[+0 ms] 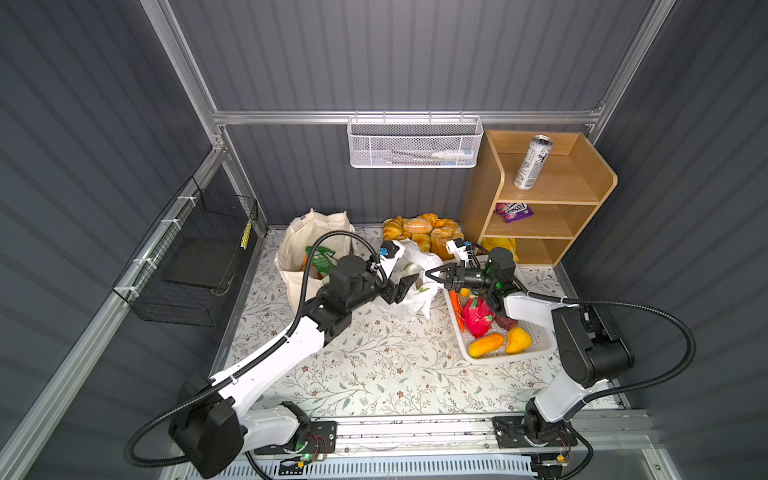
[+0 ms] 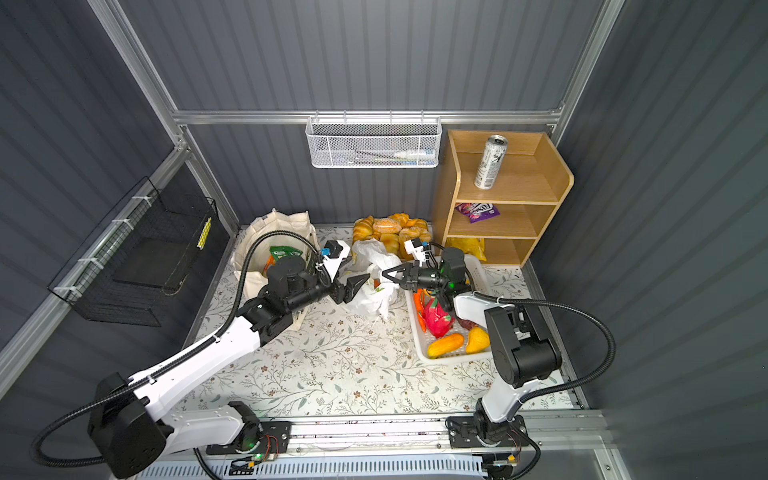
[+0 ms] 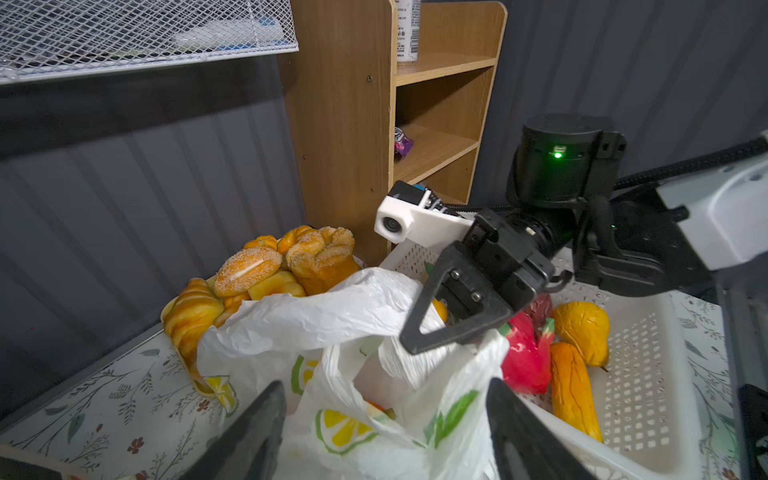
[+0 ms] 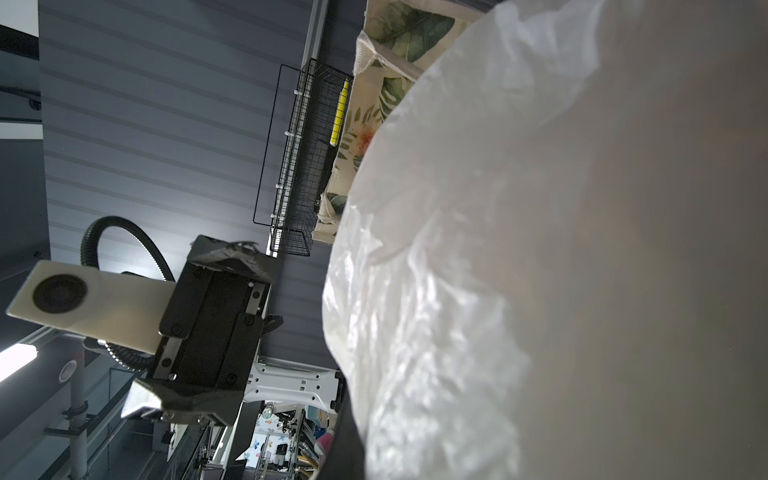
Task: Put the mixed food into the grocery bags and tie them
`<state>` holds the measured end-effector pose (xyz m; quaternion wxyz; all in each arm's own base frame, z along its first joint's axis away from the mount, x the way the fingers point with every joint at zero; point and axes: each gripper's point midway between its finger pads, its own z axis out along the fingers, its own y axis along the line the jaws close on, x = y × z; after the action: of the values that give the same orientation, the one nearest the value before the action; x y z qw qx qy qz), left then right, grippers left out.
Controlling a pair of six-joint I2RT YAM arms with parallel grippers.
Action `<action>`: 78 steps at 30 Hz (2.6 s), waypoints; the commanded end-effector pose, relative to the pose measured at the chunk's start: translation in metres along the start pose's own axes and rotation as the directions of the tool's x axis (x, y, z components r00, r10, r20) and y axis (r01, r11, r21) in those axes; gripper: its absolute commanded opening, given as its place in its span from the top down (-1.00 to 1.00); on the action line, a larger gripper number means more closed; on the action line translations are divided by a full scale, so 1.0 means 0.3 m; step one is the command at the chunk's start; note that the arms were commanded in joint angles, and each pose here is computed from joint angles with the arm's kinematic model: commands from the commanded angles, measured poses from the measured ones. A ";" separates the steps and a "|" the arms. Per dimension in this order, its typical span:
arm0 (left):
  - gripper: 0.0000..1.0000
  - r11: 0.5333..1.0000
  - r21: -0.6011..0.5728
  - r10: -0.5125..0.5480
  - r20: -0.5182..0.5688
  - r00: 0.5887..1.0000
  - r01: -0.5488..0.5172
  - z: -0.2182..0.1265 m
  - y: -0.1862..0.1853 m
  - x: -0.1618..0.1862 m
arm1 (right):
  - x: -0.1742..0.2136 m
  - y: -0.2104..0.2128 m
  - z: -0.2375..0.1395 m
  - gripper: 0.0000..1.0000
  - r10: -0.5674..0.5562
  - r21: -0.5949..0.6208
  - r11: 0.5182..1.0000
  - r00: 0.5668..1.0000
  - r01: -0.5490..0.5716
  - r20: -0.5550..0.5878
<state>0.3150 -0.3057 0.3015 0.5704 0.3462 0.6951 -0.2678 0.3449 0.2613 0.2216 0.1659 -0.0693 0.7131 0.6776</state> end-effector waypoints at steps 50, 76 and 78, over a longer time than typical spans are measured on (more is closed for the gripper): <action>-0.33 0.710 0.495 -0.602 0.056 0.797 0.501 0.148 0.022 0.147 | 0.029 0.125 -0.017 1.00 -0.191 -0.104 0.977 0.981 0.186 -0.042; 0.30 0.630 0.596 -0.627 0.013 0.779 0.497 0.180 -0.053 0.132 | 0.028 0.103 -0.017 1.00 -0.175 -0.095 0.981 0.984 0.171 -0.039; 0.41 0.628 0.602 -0.627 0.016 0.779 0.493 0.178 -0.055 0.125 | 0.028 0.101 -0.016 1.00 -0.173 -0.094 0.981 0.984 0.169 -0.040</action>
<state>0.3351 -0.3472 0.2389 0.3935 0.2142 0.6116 -0.6521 0.3258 0.2600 0.2455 0.1915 -0.1391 0.6835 0.6905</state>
